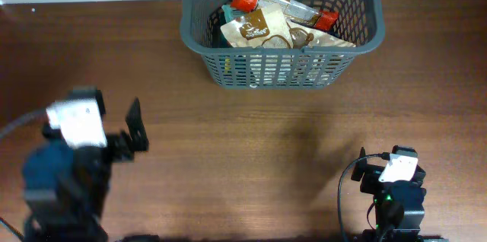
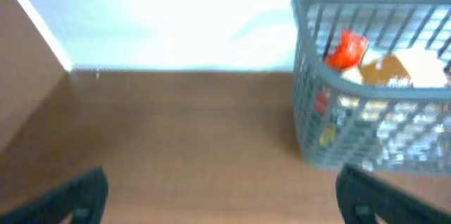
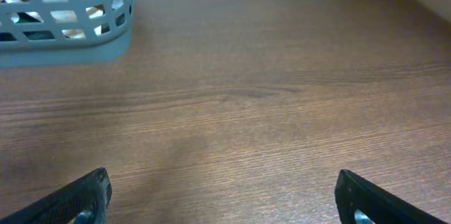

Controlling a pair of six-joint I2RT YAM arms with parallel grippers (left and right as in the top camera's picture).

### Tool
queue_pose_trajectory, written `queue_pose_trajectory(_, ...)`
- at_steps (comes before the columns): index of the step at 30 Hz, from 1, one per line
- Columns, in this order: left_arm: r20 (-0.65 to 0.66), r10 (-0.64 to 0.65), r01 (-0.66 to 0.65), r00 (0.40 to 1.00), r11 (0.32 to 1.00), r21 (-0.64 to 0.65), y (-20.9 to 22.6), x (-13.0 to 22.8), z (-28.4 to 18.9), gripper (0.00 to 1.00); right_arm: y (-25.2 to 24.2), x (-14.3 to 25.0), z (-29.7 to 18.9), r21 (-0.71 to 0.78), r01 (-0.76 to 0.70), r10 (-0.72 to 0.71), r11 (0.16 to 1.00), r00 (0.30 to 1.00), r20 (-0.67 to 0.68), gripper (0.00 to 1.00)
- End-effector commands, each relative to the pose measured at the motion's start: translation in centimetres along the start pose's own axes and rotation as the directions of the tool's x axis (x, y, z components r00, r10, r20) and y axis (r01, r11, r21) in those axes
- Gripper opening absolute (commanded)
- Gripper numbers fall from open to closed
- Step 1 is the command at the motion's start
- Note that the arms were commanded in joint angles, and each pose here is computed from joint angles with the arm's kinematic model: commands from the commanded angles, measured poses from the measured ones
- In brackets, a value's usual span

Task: Pack container

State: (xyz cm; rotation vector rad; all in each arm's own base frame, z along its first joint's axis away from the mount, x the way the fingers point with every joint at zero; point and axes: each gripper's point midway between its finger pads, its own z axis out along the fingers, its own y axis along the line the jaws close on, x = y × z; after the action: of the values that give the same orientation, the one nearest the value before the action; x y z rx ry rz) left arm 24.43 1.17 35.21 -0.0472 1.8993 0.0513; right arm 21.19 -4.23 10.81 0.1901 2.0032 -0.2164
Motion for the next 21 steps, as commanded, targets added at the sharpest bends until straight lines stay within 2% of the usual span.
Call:
queue_pose_trajectory(1, 0.061, -0.006, 0.006, 0.998, 1.0, 0.003, -0.1, 2.9, 0.0, 0.99, -0.1, 0.1, 0.1, 0.006, -0.016, 0.016, 1.0, 1.0, 0.004, 0.99)
queue_pose_trajectory(6, 0.147, -0.01, 0.01, 0.989, 1.0, 0.004, -0.1, 6.9, 0.5, 0.99, -0.1, 0.1, 0.1, 0.006, -0.016, 0.016, 1.0, 1.0, 0.004, 0.99)
queue_pose_trajectory(13, 0.119, -0.009, 0.008, 0.993, 1.0, 0.004, -0.2, 13.5, 2.2, 0.99, -0.1, 0.1, 0.1, 0.006, -0.016, 0.016, 1.0, 1.0, 0.004, 0.99)
queue_pose_trajectory(21, 0.209, -0.014, 0.013, 0.978, 1.0, 0.005, -0.2, 15.3, 3.3, 0.99, -0.1, 0.1, 0.1, 0.006, -0.016, 0.016, 1.0, 1.0, 0.004, 0.99)
